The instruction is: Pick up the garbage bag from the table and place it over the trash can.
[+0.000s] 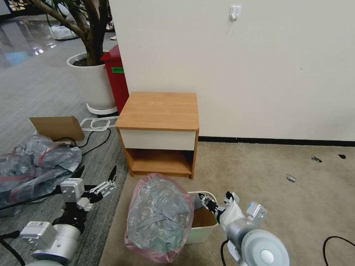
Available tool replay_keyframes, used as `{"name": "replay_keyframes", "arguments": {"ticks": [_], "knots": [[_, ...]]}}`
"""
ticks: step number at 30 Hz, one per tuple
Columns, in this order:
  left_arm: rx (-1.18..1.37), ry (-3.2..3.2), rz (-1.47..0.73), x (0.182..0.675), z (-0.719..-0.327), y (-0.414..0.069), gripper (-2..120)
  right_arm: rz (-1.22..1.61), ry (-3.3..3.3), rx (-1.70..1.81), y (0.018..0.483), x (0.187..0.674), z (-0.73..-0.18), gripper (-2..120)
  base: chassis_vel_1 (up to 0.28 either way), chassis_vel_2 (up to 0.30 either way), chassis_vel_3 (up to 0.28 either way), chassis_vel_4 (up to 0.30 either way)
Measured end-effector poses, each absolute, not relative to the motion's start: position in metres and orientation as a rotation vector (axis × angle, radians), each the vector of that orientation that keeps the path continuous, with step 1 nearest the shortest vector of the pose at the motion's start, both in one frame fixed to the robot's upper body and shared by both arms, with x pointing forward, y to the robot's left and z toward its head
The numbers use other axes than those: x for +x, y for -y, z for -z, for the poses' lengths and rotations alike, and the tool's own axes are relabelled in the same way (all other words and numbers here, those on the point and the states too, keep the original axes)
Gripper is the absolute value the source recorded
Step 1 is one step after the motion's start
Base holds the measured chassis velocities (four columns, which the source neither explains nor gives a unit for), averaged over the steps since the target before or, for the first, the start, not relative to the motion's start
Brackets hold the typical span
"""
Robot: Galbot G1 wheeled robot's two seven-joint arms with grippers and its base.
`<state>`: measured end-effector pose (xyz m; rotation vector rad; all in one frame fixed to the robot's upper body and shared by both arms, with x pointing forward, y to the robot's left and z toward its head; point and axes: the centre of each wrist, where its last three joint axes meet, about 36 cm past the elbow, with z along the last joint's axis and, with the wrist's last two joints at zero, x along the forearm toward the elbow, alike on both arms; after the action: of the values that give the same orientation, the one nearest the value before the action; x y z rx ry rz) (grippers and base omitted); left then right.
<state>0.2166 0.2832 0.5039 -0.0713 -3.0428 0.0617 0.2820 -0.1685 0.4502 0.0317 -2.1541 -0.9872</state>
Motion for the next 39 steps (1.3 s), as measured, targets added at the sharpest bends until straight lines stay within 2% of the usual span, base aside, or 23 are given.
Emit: {"name": "replay_keyframes", "arguments": {"ticks": [1, 5, 6, 10, 14, 21, 28, 34, 39], "knots": [[-0.071, 3.043, -0.062, 0.217, -0.504, -0.283, 100, 0.987, 2.154, 0.032, 0.168, 0.282, -0.450, 52, 0.000, 0.000, 0.000, 0.000], [-0.082, 3.044, -0.057, 0.218, -0.504, -0.284, 100, 0.968, 2.148, 0.053, 0.179, 0.289, -0.453, 73, 0.000, 0.000, 0.000, 0.000], [-0.082, 3.044, -0.057, 0.218, -0.504, -0.284, 100, 0.968, 2.148, 0.053, 0.179, 0.289, -0.453, 73, 0.000, 0.000, 0.000, 0.000], [-0.095, 3.040, -0.060, 0.219, -0.503, -0.283, 100, 0.963, 2.165, 0.065, 0.184, 0.290, -0.460, 89, 0.000, 0.000, 0.000, 0.000], [-0.123, 3.026, -0.069, 0.219, -0.502, -0.280, 100, 0.969, 2.194, 0.068, 0.188, 0.290, -0.470, 99, 0.000, 0.000, 0.000, 0.000], [-0.246, 2.977, -0.054, 0.222, -0.497, -0.266, 100, 0.978, 2.267, 0.065, 0.200, 0.288, -0.483, 100, 0.000, 0.000, 0.000, 0.000], [-0.444, 2.855, 0.040, 0.227, -0.463, -0.233, 100, 0.941, 2.350, 0.032, 0.209, 0.283, -0.483, 100, 0.000, 0.000, 0.000, 0.000], [-0.445, 2.784, 0.061, 0.226, -0.445, -0.208, 100, 0.949, 2.344, 0.032, 0.207, 0.280, -0.479, 100, 0.000, 0.000, 0.000, 0.000], [-0.332, 2.716, 0.101, 0.219, -0.430, -0.193, 89, 0.955, 2.337, 0.030, 0.206, 0.280, -0.478, 100, 0.000, 0.000, 0.000, 0.000]]}}
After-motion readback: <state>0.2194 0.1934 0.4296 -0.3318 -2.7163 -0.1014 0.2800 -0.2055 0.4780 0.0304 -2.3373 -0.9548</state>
